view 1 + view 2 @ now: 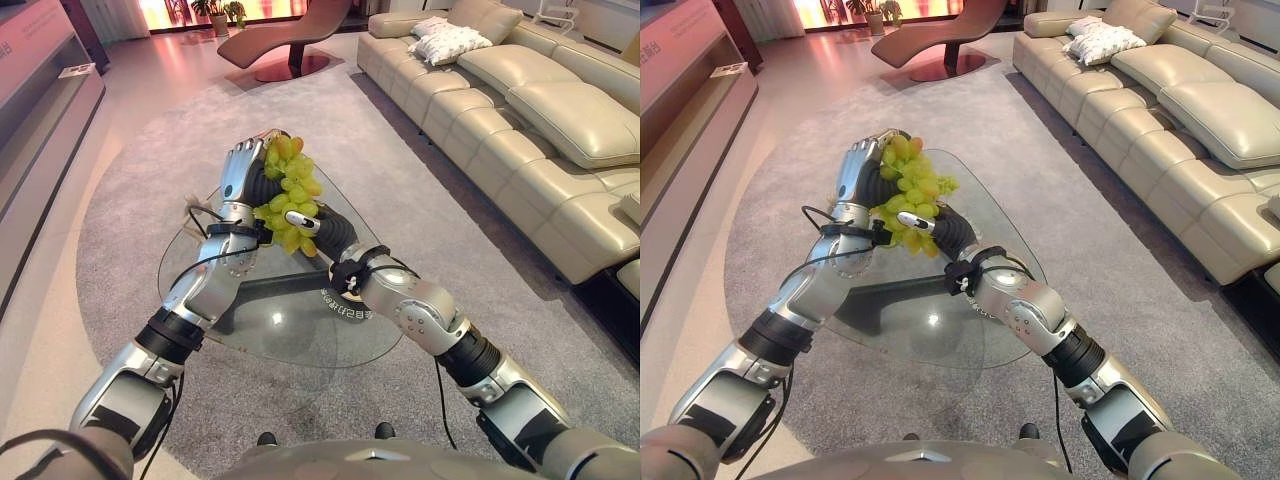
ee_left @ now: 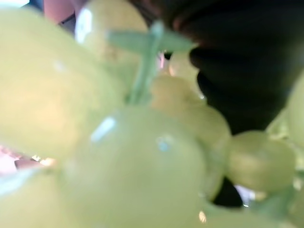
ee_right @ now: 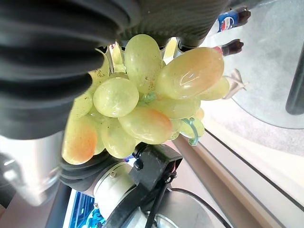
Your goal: Pick up fruits into the plate
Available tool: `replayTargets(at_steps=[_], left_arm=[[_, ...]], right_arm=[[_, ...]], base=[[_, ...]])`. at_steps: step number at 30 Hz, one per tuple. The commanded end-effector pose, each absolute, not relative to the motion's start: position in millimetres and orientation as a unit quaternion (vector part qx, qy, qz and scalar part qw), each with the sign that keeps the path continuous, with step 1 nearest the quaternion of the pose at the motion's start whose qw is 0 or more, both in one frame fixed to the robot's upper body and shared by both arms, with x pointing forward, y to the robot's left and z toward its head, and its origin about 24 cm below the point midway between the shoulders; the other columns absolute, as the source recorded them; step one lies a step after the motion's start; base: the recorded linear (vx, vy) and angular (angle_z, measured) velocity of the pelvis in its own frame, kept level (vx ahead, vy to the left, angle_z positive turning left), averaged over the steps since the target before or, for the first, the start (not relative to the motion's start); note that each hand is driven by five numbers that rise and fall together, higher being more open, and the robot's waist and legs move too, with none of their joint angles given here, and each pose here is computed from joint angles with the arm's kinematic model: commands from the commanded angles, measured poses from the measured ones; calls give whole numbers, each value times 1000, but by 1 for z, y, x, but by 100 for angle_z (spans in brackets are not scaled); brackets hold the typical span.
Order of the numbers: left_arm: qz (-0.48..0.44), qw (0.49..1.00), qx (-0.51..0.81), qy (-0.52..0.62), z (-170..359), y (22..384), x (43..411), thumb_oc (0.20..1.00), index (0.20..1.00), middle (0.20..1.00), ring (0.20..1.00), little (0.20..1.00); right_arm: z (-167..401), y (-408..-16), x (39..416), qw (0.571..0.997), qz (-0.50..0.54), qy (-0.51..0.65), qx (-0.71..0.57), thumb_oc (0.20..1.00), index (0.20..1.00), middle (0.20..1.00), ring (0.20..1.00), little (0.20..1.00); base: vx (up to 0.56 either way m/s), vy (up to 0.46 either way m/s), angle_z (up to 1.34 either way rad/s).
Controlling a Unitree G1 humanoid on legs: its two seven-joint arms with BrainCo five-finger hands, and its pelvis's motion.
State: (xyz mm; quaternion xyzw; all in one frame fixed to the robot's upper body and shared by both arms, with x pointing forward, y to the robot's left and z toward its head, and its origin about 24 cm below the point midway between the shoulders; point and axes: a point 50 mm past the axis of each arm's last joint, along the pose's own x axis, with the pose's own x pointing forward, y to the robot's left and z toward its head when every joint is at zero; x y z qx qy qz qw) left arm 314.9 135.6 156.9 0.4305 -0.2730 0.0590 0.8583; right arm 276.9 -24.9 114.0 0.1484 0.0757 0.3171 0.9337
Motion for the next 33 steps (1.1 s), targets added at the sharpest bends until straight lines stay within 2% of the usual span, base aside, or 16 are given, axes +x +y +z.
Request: replayTargets(at_steps=[1,5,6,8,19,31,32,33], left_arm=[[47,827,423,-368,206,112,324,200,200,200,200,200],[28,826,422,-373,204,104,322,200,200,200,200,200],[23,825,423,-375,204,102,322,200,200,200,200,200],[9,821,428,-379,205,95,320,200,200,200,200,200],[-21,811,437,-388,204,86,316,200,200,200,200,200],[-37,818,448,-359,192,90,316,200,200,200,200,200],[-40,820,447,-354,191,91,316,344,344,344,344,344],[-40,821,448,-352,190,92,316,655,655,655,655,655]], right_arm=[[177,8,271,902,386,-36,191,1000,1000,1000,1000,1000],[177,9,273,904,380,-32,192,1000,1000,1000,1000,1000],[177,10,273,904,379,-30,195,859,859,859,859,859],[176,12,275,905,375,-26,202,200,200,200,200,200],[177,13,277,905,364,-23,219,200,200,200,200,200],[177,4,278,905,351,-36,238,200,200,200,200,200],[178,3,278,905,349,-39,239,200,200,200,200,200],[178,2,278,905,349,-41,239,200,200,200,200,200]], base=[[0,0,0],[0,0,0],[0,0,0],[0,0,0],[0,0,0],[0,0,0],[0,0,0],[0,0,0]])
